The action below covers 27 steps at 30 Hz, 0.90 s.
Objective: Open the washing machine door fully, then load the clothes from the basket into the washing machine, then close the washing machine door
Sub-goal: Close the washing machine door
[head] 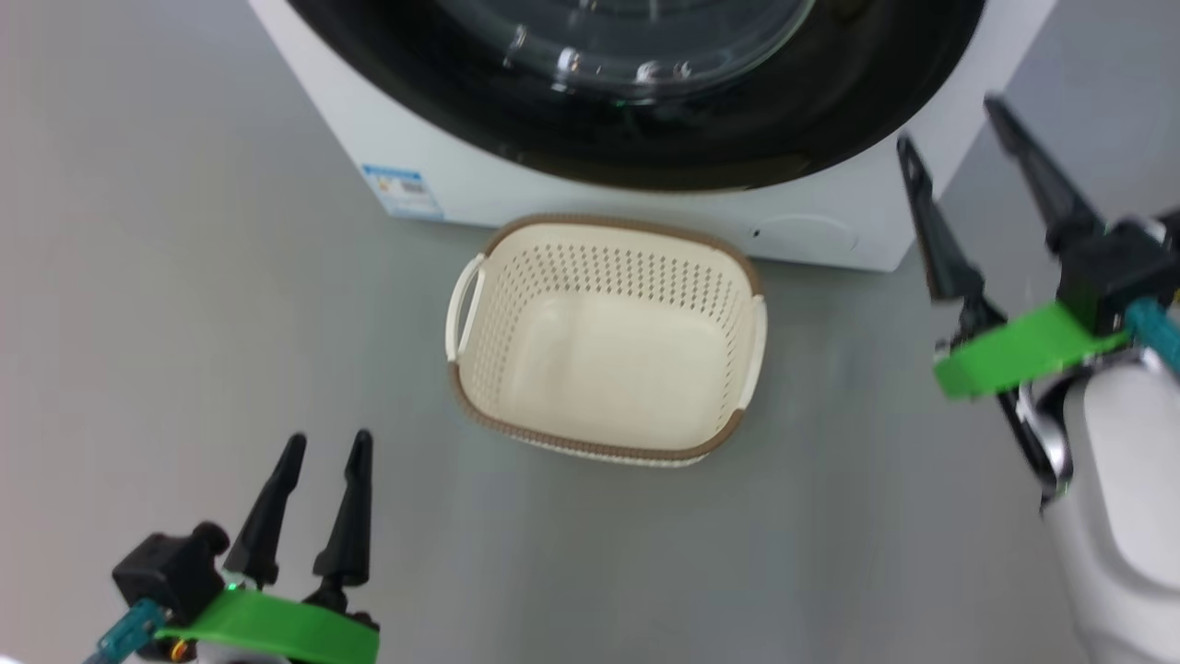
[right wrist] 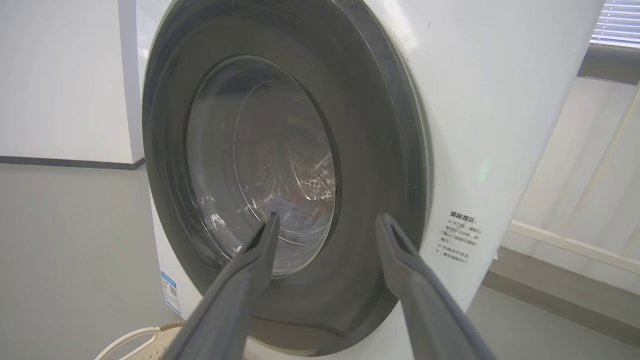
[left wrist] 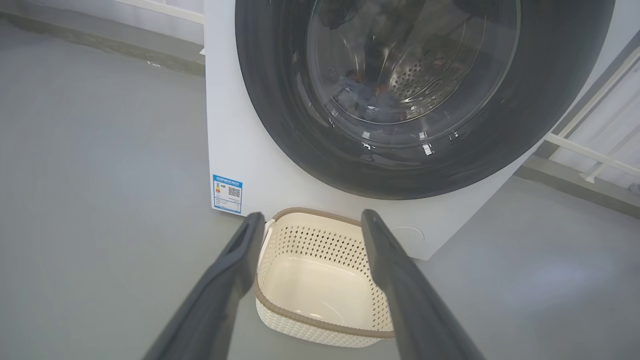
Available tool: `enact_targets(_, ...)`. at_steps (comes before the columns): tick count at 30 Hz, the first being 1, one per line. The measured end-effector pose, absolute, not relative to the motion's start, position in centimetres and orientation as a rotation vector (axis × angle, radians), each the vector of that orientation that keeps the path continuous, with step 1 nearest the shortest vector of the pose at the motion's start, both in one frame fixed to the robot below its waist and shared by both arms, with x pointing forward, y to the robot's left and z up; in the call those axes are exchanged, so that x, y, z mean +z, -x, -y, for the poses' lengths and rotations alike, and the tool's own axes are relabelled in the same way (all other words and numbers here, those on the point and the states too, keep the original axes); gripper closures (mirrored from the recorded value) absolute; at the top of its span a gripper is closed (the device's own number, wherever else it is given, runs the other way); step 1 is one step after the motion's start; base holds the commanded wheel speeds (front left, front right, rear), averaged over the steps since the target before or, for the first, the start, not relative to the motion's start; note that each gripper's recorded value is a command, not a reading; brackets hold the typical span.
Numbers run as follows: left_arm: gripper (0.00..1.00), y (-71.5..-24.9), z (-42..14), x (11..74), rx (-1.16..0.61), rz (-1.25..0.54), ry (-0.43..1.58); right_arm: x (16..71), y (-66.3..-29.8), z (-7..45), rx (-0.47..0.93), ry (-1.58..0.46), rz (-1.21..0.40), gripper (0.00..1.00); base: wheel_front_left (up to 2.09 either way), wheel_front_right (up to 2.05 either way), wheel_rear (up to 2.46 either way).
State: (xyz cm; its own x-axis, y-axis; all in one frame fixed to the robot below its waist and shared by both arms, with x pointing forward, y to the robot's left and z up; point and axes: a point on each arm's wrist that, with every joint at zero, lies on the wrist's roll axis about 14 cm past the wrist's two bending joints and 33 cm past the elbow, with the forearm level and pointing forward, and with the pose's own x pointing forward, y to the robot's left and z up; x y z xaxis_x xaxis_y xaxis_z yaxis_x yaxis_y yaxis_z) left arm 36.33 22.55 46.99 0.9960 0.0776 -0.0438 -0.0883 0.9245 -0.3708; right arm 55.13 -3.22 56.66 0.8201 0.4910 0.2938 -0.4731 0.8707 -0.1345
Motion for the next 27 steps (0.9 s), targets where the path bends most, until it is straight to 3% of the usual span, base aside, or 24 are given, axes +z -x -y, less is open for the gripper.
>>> enact_targets(17, 0.00, -32.7, -21.0, 47.9, 0.012, -0.005, 0.310, 55.4, -42.2, 12.3, 0.321, 0.014, 0.221, 0.00, 0.00, 0.00, 0.00)
enact_targets(27, 0.00, -33.9, -19.2, 49.7, -0.073, 0.044, 0.282, 55.7, -38.6, 17.5, 0.155, -0.001, 0.224, 0.00, 0.00, 0.00, 0.00)
